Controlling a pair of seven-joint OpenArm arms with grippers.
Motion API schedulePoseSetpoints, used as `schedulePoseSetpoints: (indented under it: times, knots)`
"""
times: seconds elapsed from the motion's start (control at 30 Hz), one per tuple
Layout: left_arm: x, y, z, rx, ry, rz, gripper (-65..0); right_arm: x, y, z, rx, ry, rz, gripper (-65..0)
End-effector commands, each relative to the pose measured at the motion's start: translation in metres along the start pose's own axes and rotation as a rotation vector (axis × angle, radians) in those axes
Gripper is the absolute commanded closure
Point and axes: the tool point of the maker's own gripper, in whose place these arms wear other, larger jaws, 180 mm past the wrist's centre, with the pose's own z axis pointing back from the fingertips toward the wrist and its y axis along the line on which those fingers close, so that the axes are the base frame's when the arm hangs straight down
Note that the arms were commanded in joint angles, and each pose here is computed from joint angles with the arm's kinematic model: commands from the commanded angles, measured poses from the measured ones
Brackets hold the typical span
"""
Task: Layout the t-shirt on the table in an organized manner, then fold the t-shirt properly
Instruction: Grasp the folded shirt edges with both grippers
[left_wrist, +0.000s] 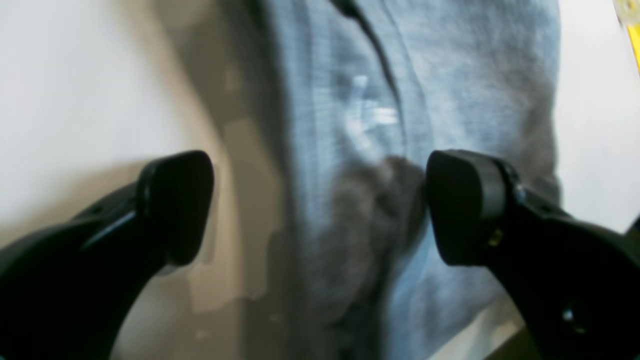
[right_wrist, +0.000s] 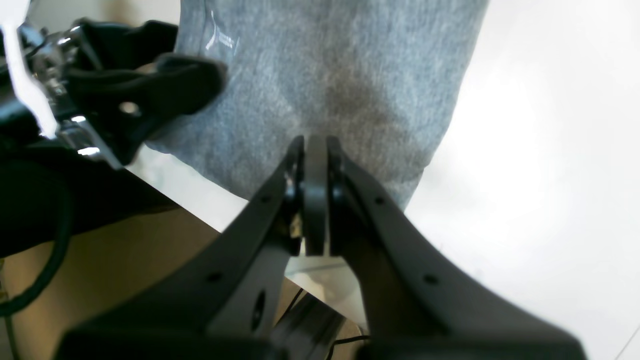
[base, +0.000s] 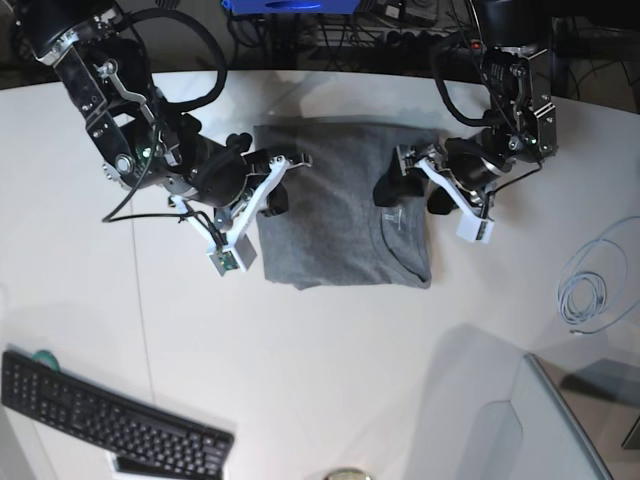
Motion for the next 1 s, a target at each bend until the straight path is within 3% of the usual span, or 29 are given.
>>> schedulePoseSetpoints:
  times: [0.0,0.13,0.3,0.43,0.53,0.77,0.97]
  knots:
    - [0.013,-0.005,-0.002,-0.023,-0.037,-0.011,-65.0,0.014,0.003,0.004,0.012,-0.046,0.019,0.0]
    - [-0.001,-0.004,-0.011,-0.033,-0.005,0.039,-63.7,0.019,-0.004,0.006,-0.004,-0.06,0.006,0.0]
    - [-0.01,0.003,-0.018,-0.033,0.027,0.076,-37.7,0.026,-0.023,0.013,-0.046,-0.092,-0.04,0.0]
    - [-0.006,0.001,-0.021,-0.039,0.027,0.066,-20.7,0.032,-0.05,0.022,-0.103,-0.126,-0.1,0.0]
    - [0.002,0.009,-0.018,-0.026,0.031,0.037,-2.0,0.034,-0.075,0.033,-0.159,-0.155,-0.157,0.0]
    - [-0.003,0.01,-0.019,-0.044,0.215,-0.236,0.0,0.038,-0.114,0.053,-0.246,-0.208,-0.24,0.0]
    - [0.016,0.007,-0.026,-0.052,0.398,-0.654,0.0,0.035,-0.13,0.062,-0.282,-0.226,-0.286,0.0]
